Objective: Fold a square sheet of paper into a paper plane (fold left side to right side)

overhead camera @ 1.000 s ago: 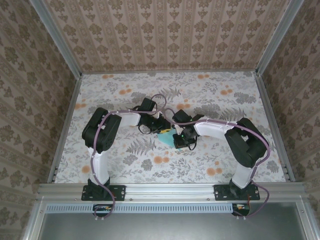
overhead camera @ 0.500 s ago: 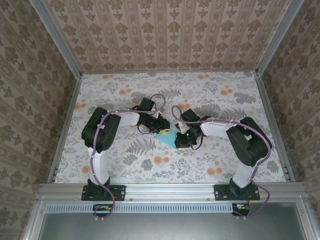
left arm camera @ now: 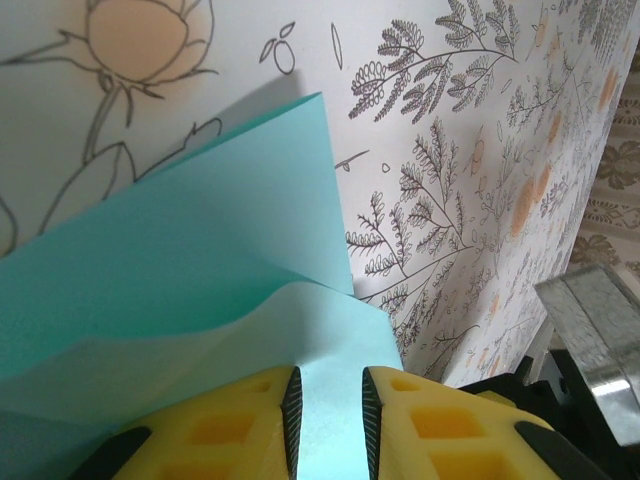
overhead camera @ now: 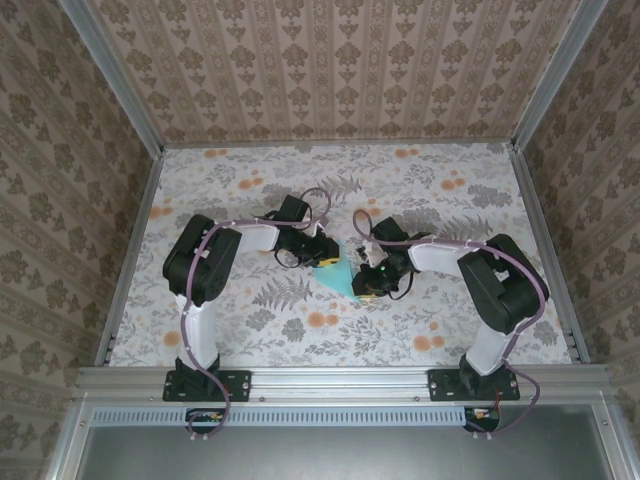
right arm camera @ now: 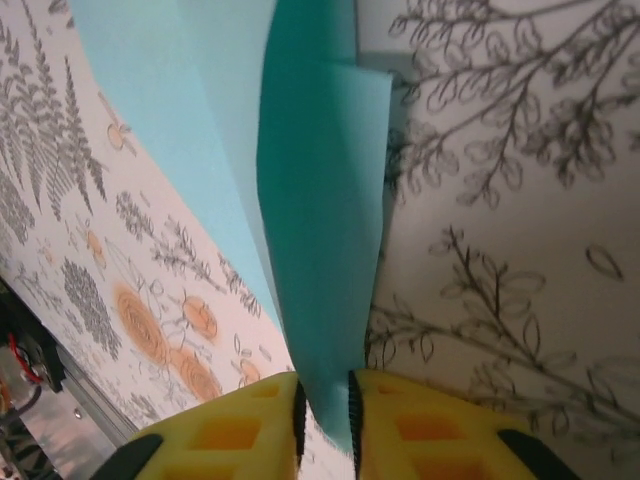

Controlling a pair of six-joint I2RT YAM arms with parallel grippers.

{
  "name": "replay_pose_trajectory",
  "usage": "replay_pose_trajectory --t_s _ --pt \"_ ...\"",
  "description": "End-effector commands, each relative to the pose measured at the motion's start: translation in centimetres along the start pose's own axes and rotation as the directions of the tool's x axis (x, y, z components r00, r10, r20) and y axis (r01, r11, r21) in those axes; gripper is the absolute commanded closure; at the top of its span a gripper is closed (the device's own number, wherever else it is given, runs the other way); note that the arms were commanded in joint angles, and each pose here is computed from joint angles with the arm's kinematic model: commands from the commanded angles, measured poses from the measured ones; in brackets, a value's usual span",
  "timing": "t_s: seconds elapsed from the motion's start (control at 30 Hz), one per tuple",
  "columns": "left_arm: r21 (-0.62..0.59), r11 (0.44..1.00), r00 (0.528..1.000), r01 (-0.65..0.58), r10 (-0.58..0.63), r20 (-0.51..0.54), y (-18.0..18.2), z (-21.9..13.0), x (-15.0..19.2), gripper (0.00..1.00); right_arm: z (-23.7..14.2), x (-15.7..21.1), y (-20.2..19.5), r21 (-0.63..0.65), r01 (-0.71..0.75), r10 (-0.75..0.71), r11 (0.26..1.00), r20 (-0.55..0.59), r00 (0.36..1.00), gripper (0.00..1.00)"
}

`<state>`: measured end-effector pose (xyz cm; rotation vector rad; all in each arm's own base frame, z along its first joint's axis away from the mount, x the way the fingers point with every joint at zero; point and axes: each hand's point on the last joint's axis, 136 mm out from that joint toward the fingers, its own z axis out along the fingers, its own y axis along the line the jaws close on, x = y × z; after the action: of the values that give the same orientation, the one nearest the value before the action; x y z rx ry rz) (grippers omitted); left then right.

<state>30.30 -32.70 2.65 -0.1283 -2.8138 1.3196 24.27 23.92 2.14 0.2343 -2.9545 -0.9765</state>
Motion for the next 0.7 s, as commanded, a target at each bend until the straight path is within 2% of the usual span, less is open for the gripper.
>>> replay_pose_trajectory --t_s 0.0,0.17,0.33,0.67 --pt "-0.222 0.965 0.989 0.136 -0.146 -0.027 7.1 0.6 2.3 0.74 -2.1 0.7 0.5 0.039 0.025 -0.026 0.999 0.020 0.999 0.72" --pt "-0.219 0.967 0.990 0.132 -0.141 -0.028 7.0 0.6 2.2 0.74 -3.8 -0.4 2.5 0.082 0.121 -0.127 0.989 0.069 0.989 0.66" --pt "-0.220 0.967 0.989 0.133 -0.142 -0.028 7.0 0.6 2.1 0.74 -1.6 -1.2 4.9 0.067 0.187 -0.190 0.980 0.038 0.981 0.65" --pt "-0.219 0.967 0.990 0.132 -0.141 -0.027 6.9 0.5 2.2 0.74 1.2 -1.5 3.4 0.109 0.174 -0.173 0.979 -0.020 0.985 0.65"
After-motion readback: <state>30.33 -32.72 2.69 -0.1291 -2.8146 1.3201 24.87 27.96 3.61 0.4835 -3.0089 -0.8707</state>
